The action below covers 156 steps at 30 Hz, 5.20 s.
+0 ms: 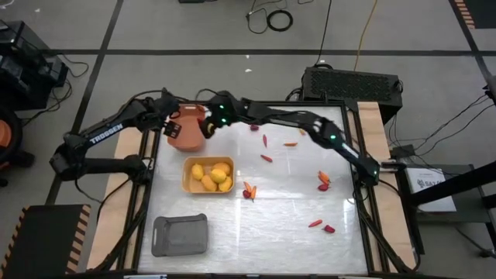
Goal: Sort produce into baskets
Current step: Put the red chili pepper into the orange bin
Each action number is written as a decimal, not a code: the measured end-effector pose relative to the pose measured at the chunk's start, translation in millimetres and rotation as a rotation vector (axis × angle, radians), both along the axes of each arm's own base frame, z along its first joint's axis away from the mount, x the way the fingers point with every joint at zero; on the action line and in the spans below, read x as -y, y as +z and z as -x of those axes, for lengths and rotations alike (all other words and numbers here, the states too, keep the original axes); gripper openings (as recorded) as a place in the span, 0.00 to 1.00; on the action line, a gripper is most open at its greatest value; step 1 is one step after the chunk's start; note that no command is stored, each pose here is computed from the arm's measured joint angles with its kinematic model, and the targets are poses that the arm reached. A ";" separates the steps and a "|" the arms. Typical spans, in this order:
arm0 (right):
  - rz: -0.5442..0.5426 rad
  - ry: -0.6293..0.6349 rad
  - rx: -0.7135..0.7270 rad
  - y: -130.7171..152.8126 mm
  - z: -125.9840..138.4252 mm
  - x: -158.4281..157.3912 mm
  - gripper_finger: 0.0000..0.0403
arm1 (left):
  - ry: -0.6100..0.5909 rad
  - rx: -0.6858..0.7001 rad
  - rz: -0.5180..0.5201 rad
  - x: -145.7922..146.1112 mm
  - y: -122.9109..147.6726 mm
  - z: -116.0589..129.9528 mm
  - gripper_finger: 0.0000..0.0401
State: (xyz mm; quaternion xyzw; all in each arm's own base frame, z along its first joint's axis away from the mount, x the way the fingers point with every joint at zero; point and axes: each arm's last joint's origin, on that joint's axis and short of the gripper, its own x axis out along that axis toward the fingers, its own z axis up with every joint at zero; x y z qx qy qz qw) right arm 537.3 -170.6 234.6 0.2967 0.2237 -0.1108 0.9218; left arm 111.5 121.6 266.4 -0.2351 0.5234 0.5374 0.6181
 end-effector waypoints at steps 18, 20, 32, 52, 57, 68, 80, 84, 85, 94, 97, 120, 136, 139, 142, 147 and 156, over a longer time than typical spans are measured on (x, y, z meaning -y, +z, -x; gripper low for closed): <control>-0.090 0.019 0.076 -29.5 -4.7 17.6 0.49 | 0.022 0.030 0.027 15.3 -27.1 15.7 0.70; -0.129 0.068 0.069 -23.6 1.2 23.2 0.50 | 0.015 0.034 0.028 15.8 -28.3 14.8 0.70; 0.060 0.146 -0.460 56.2 97.5 24.2 0.50 | -0.109 0.172 -0.003 16.3 -27.0 -3.0 0.70; -0.001 -0.018 -0.392 29.9 232.4 -33.4 0.50 | -0.047 0.290 -0.062 11.7 -23.3 -10.7 0.70; -0.001 -0.087 -0.374 18.6 275.4 -58.9 0.50 | -0.161 0.404 -0.113 5.7 -18.0 -25.0 0.70; -0.028 -0.189 -0.301 5.7 342.5 -92.6 0.50 | -0.300 0.545 -0.171 -0.8 -26.0 -73.9 0.70; -0.020 -0.190 -0.361 -15.4 363.1 -101.6 0.50 | -0.431 0.603 -0.156 8.5 -49.4 -121.7 0.70; -0.033 -0.186 -0.389 -24.3 365.9 -102.8 0.50 | -0.436 0.615 -0.201 10.3 -50.9 -129.7 0.70; -0.034 -0.185 -0.394 -25.6 366.3 -103.0 0.50 | -0.439 0.624 -0.211 10.8 -50.3 -131.3 0.70; -0.035 -0.185 -0.394 -25.9 366.4 -103.1 0.50 | -0.268 0.744 -0.331 17.2 -24.1 -159.6 0.70; -0.035 -0.184 -0.394 -25.9 366.4 -103.1 0.50 | -0.226 0.780 -0.378 18.0 -10.8 -170.2 0.70; -0.035 -0.184 -0.394 -25.8 366.3 -103.1 0.50 | -0.154 1.128 -0.412 38.9 2.1 -211.2 0.70; -0.036 -0.184 -0.394 -25.7 366.2 -103.0 0.50 | -0.151 1.123 -0.430 42.6 -11.5 -223.3 0.70; -0.036 -0.184 -0.394 -25.6 366.2 -103.0 0.50 | -0.156 1.135 -0.427 43.3 -10.6 -223.8 0.70; -0.036 -0.184 -0.394 -25.7 366.2 -103.0 0.50 | -0.162 1.136 -0.420 43.5 -10.8 -223.9 0.70; -0.036 -0.184 -0.394 -25.7 366.2 -103.0 0.50 | -0.168 1.131 -0.421 43.5 -10.9 -223.9 0.70; -0.036 -0.184 -0.394 -25.6 366.2 -103.0 0.50 | -0.196 1.133 -0.376 46.0 -12.5 -224.6 0.70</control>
